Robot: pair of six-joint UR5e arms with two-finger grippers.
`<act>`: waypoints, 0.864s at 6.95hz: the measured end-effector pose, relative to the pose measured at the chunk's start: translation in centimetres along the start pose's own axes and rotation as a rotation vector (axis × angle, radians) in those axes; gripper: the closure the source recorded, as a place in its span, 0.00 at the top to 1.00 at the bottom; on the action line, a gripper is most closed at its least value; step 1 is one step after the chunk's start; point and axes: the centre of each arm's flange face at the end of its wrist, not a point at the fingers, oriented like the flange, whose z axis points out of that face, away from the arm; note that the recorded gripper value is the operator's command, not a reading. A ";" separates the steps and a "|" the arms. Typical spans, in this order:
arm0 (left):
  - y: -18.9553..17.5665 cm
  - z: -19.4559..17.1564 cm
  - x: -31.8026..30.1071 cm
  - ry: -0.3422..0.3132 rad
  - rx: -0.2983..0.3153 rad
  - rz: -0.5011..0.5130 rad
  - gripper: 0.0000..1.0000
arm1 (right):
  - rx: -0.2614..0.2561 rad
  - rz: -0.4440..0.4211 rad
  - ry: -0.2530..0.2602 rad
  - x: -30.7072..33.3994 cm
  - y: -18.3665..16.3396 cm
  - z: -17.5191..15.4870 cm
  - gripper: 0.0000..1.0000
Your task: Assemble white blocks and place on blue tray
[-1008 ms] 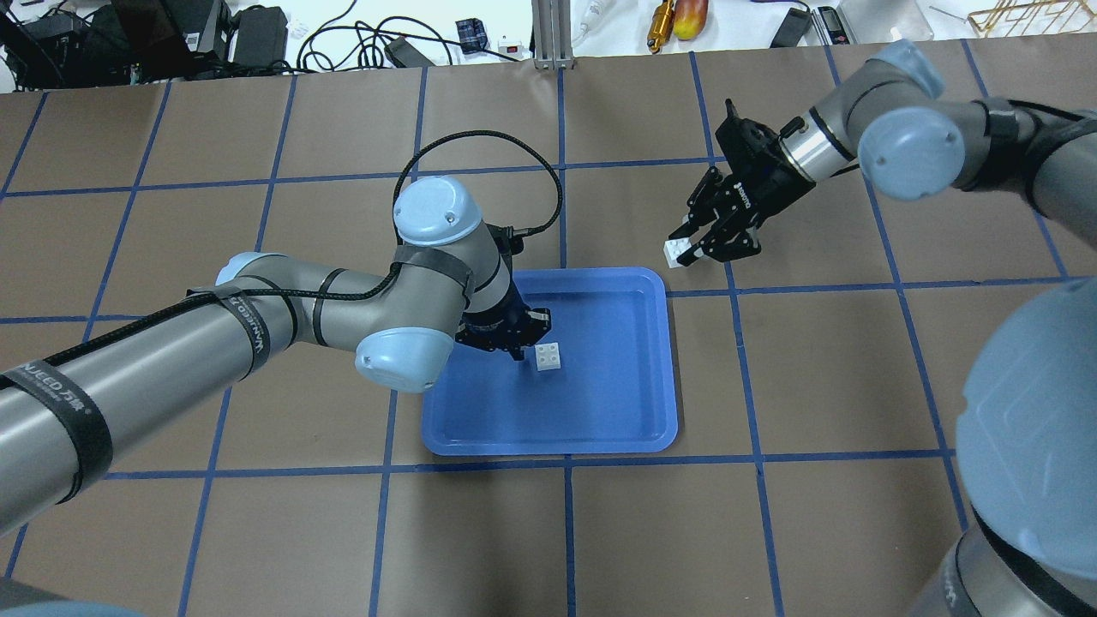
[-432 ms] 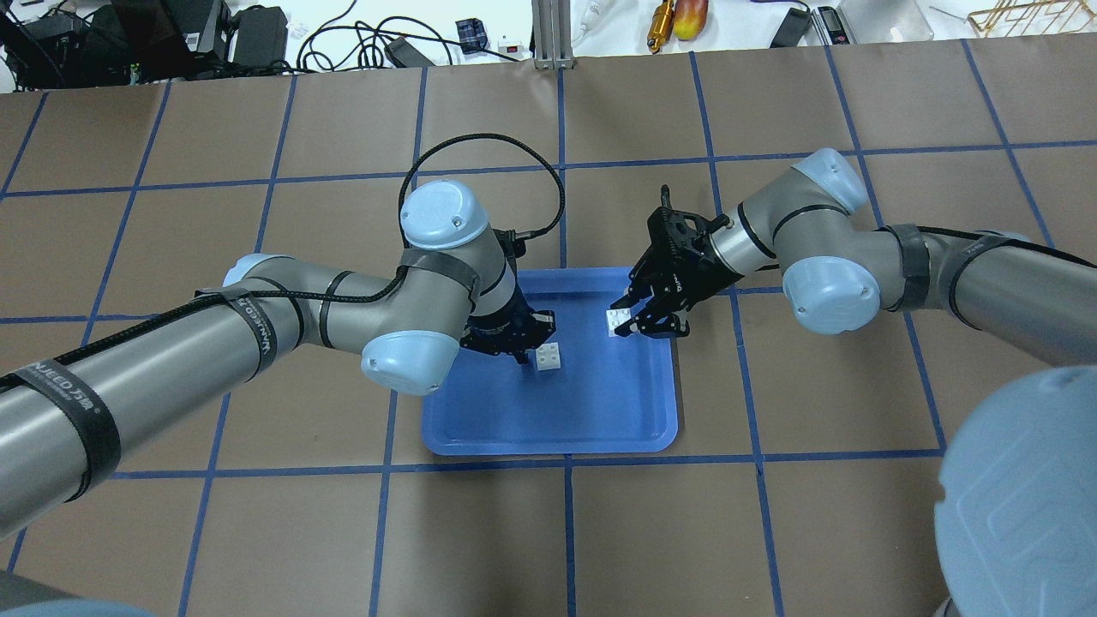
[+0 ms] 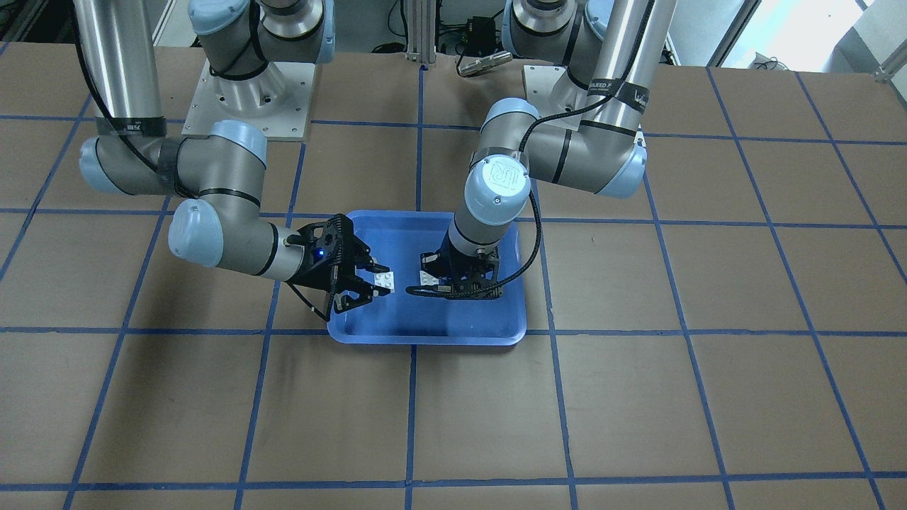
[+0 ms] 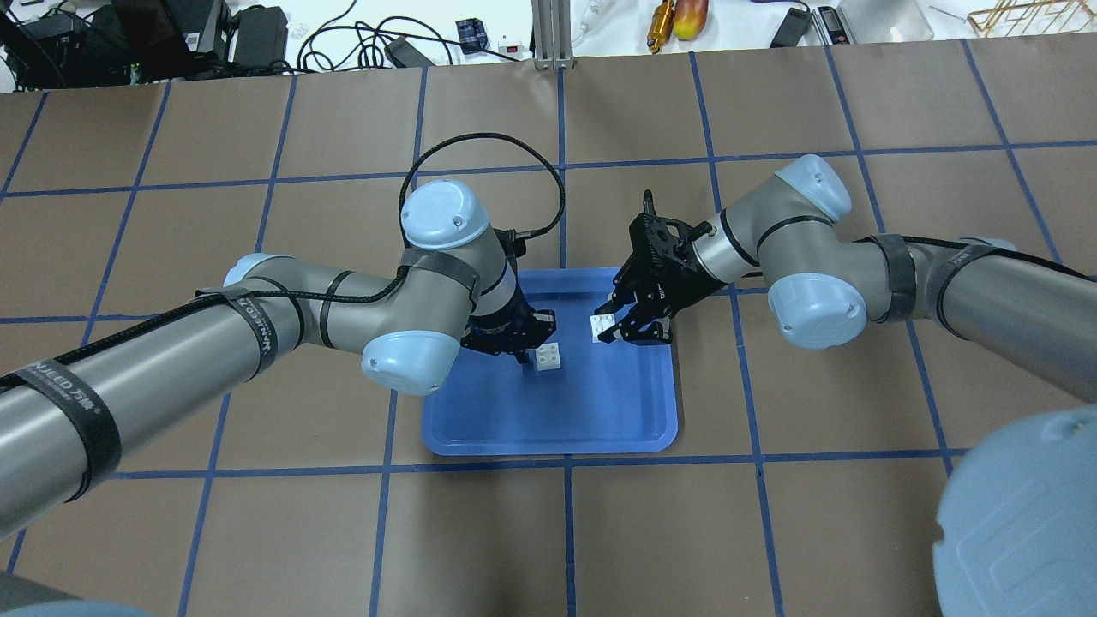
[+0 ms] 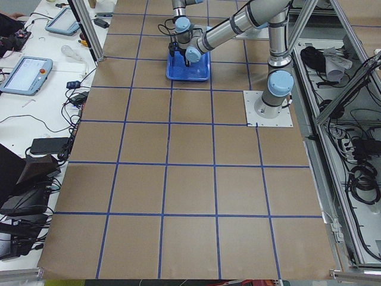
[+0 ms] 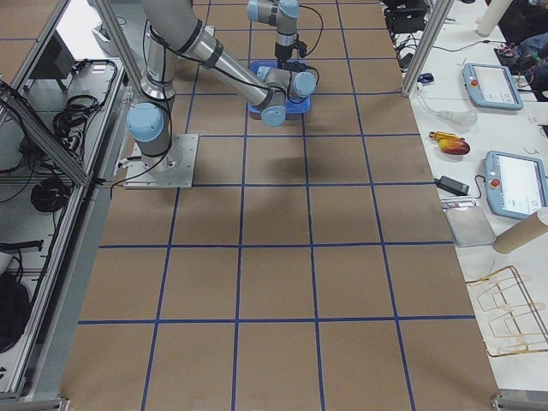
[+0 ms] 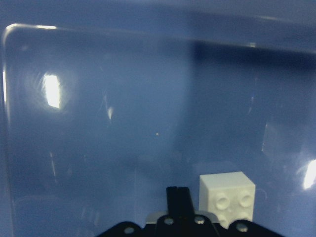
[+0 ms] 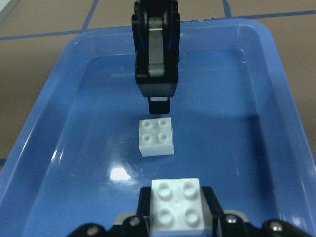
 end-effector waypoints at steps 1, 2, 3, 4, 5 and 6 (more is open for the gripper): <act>0.0 0.0 0.0 0.000 0.000 -0.001 0.04 | 0.015 -0.001 0.022 -0.8 0.5 0.9 0.00; 0.0 0.0 0.0 0.001 -0.001 -0.001 0.04 | 0.022 -0.003 0.036 -1.6 0.8 1.5 0.00; 0.1 0.1 0.0 0.001 -0.003 -0.001 0.04 | 0.025 -0.005 0.039 -2.1 0.9 2.0 0.00; 0.1 0.1 0.0 0.001 -0.004 -0.001 0.04 | 0.028 0.003 0.040 -2.4 0.5 2.5 0.00; 0.1 0.1 0.0 0.001 -0.005 -0.001 0.04 | 0.035 0.016 0.046 -2.5 0.1 2.9 0.00; 0.2 0.1 0.0 0.001 -0.005 -0.001 0.04 | 0.038 0.023 0.049 -2.5 0.0 3.3 0.00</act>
